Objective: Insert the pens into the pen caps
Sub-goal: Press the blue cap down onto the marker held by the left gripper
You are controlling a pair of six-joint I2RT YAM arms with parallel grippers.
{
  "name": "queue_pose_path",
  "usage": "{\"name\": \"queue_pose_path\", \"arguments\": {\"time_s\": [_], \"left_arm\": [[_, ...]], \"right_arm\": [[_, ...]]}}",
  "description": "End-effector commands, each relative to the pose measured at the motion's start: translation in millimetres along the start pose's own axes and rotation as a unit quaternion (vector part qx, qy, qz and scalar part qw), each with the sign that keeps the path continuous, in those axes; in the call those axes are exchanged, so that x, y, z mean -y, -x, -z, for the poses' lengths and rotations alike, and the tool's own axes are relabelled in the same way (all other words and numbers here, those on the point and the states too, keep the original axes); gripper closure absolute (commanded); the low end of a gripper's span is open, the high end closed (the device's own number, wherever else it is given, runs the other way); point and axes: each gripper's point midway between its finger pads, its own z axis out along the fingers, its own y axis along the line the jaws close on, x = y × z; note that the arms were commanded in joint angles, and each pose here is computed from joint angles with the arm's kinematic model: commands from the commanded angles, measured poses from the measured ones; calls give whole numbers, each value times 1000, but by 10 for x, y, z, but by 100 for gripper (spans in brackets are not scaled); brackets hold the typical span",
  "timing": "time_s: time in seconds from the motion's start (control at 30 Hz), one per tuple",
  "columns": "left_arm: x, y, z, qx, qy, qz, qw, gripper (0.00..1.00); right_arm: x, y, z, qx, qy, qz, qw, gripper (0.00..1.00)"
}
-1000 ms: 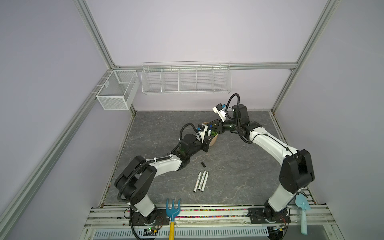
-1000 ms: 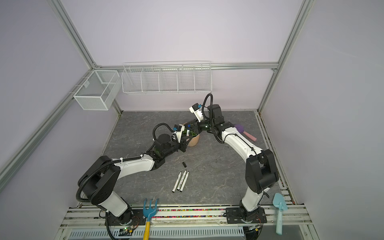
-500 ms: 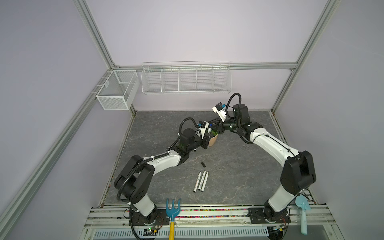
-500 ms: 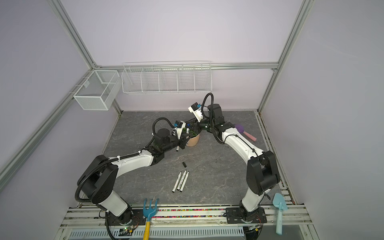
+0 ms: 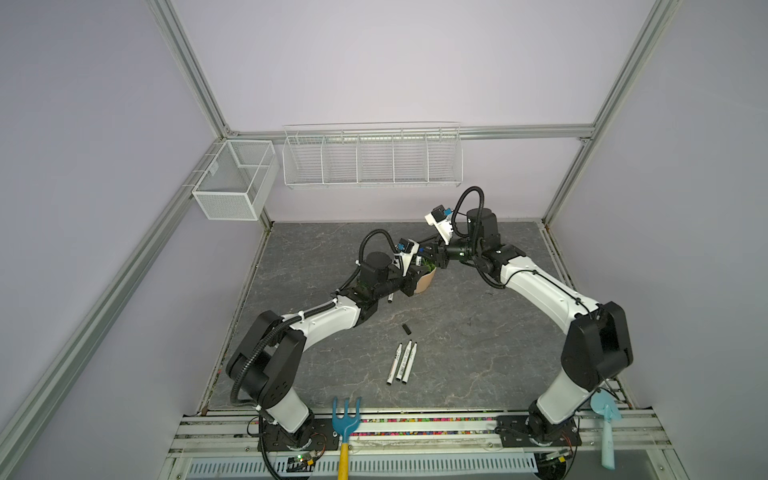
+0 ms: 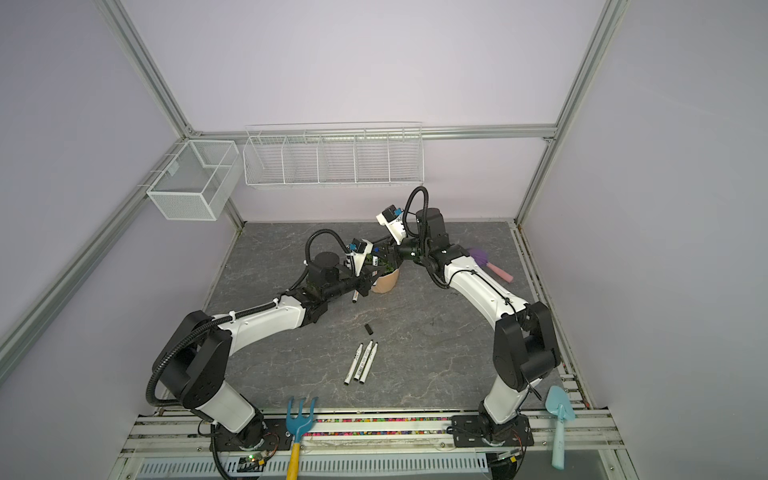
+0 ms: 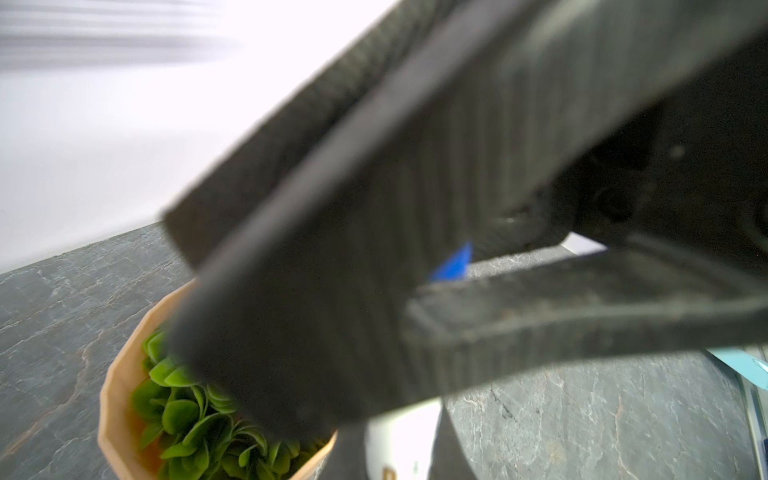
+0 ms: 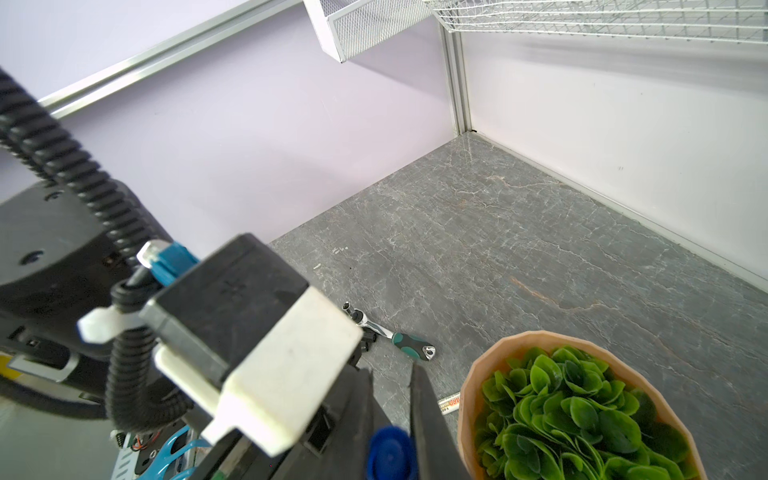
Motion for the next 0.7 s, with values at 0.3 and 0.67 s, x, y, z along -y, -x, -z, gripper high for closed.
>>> {"name": "queue_pose_path", "arguments": {"time_s": [0.3,0.67], "left_arm": [[59,2792,1764,497,52,-79,863,100],[0,2952,1883,519,52,-81,849,100]], "right_arm": [[-504,-1420,100,-187,127,-321,920,93],[-458,-1645,124,-223,100,-330,912,93]]}}
